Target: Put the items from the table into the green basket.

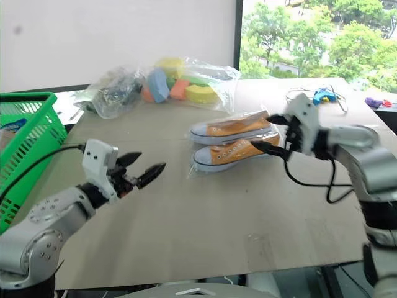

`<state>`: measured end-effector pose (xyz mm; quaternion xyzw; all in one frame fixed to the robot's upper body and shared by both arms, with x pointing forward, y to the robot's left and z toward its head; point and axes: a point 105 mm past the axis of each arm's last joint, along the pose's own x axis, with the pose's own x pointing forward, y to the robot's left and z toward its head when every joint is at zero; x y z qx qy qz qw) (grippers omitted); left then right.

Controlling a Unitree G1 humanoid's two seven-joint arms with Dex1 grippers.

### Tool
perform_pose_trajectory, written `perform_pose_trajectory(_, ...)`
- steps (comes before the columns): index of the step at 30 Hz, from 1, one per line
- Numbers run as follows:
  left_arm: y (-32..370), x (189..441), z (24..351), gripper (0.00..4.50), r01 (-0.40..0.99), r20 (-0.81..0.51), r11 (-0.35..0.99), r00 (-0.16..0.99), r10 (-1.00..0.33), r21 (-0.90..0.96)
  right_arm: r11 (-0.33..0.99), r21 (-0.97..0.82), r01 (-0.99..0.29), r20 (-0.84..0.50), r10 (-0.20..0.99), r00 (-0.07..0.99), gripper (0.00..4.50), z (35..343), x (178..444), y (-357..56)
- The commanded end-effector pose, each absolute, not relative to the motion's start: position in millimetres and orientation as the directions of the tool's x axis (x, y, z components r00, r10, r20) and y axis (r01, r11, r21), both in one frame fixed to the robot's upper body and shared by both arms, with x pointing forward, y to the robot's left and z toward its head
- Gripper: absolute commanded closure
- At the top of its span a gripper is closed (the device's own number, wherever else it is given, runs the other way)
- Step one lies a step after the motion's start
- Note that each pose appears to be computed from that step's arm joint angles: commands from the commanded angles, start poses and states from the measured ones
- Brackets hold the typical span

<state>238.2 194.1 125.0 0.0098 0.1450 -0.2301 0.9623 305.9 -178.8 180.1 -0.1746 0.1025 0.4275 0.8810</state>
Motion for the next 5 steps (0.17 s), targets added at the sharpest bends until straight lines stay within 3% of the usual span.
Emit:
perform_pose_trajectory(1,209,225,126,0.03,0.417,-0.266,0.909,0.874,-0.407,-0.02,0.631,-0.281,-0.723,-0.332,0.643,0.69,0.0,187,294,-206)
perform_pose_trajectory(5,217,217,116,0.03,0.413,-0.301,0.911,0.868,-0.395,-0.006,0.662,-0.279,-0.696,-0.346,0.607,0.715,0.0,181,288,-216)
